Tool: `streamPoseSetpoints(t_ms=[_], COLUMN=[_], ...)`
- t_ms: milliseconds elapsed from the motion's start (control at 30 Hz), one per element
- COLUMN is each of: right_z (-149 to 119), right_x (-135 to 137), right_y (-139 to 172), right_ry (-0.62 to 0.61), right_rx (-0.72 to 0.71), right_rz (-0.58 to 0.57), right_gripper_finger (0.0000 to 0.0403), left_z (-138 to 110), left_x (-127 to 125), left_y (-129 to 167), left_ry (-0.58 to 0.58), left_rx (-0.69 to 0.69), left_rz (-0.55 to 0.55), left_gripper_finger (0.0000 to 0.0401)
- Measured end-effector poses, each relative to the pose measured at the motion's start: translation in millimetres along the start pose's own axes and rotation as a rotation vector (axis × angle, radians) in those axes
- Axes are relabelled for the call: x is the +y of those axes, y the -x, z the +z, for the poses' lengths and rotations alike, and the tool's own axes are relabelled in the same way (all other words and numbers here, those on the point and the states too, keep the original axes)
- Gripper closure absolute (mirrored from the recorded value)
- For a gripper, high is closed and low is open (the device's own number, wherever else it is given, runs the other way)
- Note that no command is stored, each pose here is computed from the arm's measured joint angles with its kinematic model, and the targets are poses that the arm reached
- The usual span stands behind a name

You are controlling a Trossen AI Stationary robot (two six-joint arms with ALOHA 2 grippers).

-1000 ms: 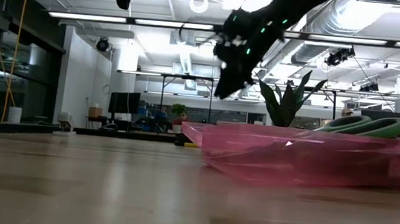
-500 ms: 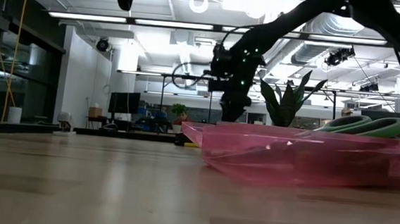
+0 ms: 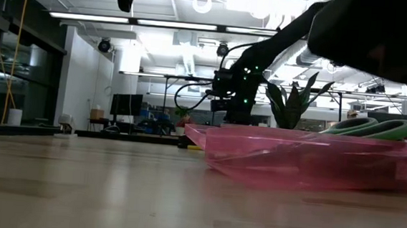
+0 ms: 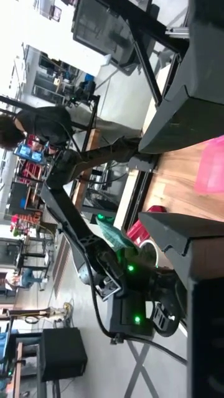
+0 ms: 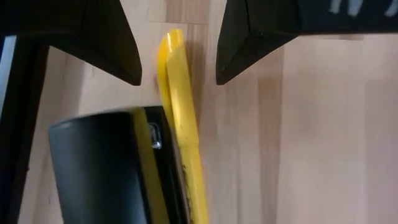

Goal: Pack school essentials
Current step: Put the yellow pen into the pink supply box

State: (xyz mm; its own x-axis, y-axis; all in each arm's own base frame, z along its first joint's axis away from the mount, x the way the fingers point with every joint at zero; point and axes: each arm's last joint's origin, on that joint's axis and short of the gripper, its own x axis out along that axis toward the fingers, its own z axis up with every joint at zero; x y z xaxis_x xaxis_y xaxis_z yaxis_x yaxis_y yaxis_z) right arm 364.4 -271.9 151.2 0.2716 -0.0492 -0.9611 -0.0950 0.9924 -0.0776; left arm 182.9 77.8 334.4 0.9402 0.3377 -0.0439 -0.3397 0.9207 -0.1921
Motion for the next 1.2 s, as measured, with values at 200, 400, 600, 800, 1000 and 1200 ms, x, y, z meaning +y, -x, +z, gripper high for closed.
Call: streamPoseSetpoints(t_ms=[200, 400, 600, 800, 1000, 1200], right_z=[-2.3, -2.1, -2.6, -2.7, -5.2, 0.7], right_x=[-0.9, 0.6, 1.5, 2.6, 7.1, 13.6], right_y=[-8.2, -11.1, -10.8, -4.3, 5.2, 26.3], right_ry=[-0.007, -0.009, -0.009, -0.010, -0.017, -0.017], right_rx=[0.014, 0.026, 0.035, 0.036, 0.068, 0.028], right_rz=[0.014, 0.022, 0.027, 0.027, 0.053, 0.057], right_gripper_finger=[0.0221, 0.0285, 0.0359, 0.0380, 0.0383, 0.0388], left_z=[0.0, 0.0, 0.0, 0.0, 0.0, 0.0], left_x=[-0.1, -0.1, -0.1, 0.0, 0.0, 0.0], left_y=[0.0, 0.0, 0.0, 0.0, 0.0, 0.0], left_ry=[0.000, 0.008, 0.015, 0.016, 0.016, 0.016], left_rx=[0.000, 0.000, 0.000, 0.000, 0.000, 0.000], left_rz=[0.000, 0.000, 0.000, 0.000, 0.000, 0.000], left_gripper_finger=[0.0249, 0.0249, 0.0249, 0.0249, 0.0249, 0.0249])
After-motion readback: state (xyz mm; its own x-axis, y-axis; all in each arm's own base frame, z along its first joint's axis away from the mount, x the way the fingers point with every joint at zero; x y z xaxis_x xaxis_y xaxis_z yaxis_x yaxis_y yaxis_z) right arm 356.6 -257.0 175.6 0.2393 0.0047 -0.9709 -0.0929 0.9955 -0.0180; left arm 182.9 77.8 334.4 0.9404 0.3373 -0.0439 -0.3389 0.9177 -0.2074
